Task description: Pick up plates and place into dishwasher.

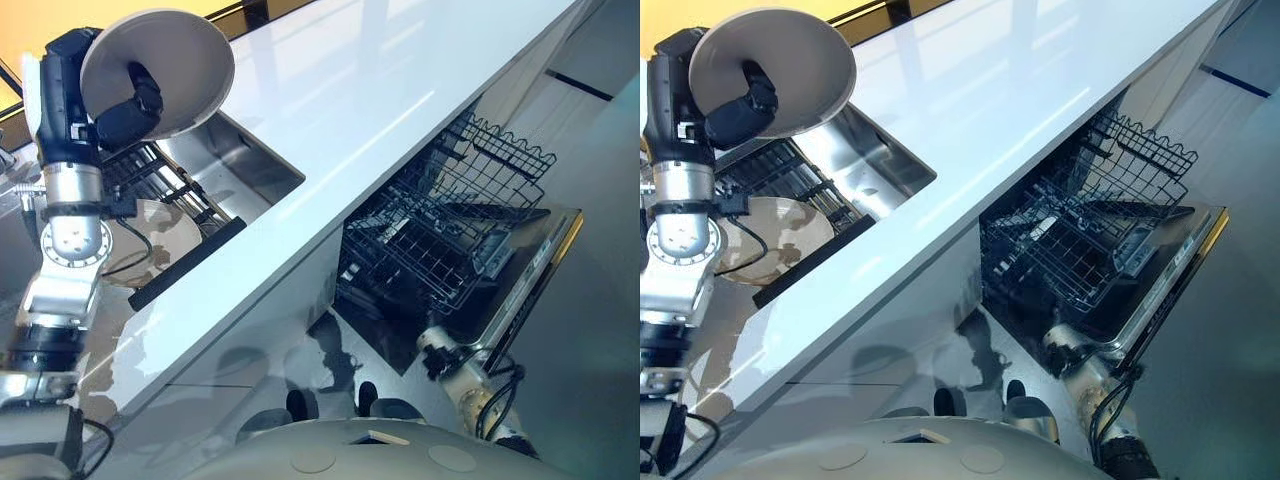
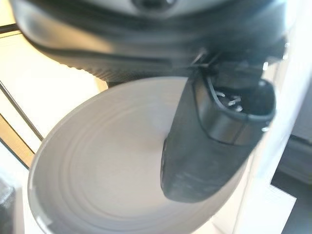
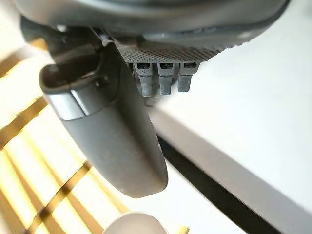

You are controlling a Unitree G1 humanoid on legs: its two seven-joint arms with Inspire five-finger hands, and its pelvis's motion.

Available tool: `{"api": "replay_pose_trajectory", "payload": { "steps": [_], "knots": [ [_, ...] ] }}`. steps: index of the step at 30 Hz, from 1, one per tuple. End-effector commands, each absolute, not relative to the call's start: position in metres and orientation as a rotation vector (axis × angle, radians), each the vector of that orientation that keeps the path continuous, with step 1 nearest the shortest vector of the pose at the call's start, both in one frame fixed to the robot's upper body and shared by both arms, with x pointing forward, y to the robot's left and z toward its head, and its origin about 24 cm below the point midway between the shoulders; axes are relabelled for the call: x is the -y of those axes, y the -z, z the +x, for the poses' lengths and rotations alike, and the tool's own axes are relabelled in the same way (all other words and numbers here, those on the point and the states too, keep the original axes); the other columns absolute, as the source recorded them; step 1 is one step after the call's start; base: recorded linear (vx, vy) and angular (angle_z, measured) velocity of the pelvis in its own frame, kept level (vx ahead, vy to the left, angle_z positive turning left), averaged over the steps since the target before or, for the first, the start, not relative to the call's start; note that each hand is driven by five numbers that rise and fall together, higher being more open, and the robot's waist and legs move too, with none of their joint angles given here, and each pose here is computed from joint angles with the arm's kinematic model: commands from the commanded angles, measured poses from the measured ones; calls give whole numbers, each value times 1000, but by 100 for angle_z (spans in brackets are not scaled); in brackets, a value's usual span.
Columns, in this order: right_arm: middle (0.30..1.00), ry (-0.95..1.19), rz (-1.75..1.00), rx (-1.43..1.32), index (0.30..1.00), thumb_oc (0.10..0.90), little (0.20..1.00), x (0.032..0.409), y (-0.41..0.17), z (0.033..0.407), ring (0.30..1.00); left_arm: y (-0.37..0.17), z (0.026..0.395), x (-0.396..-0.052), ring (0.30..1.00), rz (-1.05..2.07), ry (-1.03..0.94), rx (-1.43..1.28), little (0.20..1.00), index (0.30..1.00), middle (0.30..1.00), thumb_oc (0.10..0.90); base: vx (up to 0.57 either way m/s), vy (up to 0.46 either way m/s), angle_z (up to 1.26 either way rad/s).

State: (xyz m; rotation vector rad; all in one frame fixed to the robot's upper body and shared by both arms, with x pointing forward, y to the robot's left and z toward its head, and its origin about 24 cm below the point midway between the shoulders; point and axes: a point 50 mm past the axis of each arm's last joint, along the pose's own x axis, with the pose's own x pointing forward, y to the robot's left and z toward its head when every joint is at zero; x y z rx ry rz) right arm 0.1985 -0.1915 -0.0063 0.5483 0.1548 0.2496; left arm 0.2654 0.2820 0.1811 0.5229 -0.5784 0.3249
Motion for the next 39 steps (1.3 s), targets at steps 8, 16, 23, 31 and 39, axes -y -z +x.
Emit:
{"api": "replay_pose_trajectory", "payload": {
  "steps": [8,16,23,31,39],
  "knots": [
    [900,120,-74,591,900,800,900,252,-131,221,900,-229,249,-286,300,473,-440,865,200,300,300,100,3,29,-7],
    [900,131,-116,629,900,800,900,256,-141,220,900,-207,253,-283,300,431,-434,780,200,300,300,100,3,13,-2],
    [900,84,-109,683,900,800,900,249,-146,218,900,-204,244,-279,300,401,-493,889,200,300,300,100,26,-1,0],
    [900,47,-76,674,900,800,900,248,-150,216,900,-202,229,-266,300,402,-531,1006,200,300,300,100,33,-15,0],
    [900,29,-49,661,900,800,900,244,-152,219,900,-204,233,-269,300,408,-527,995,200,300,300,100,0,0,0]
  ]
}}
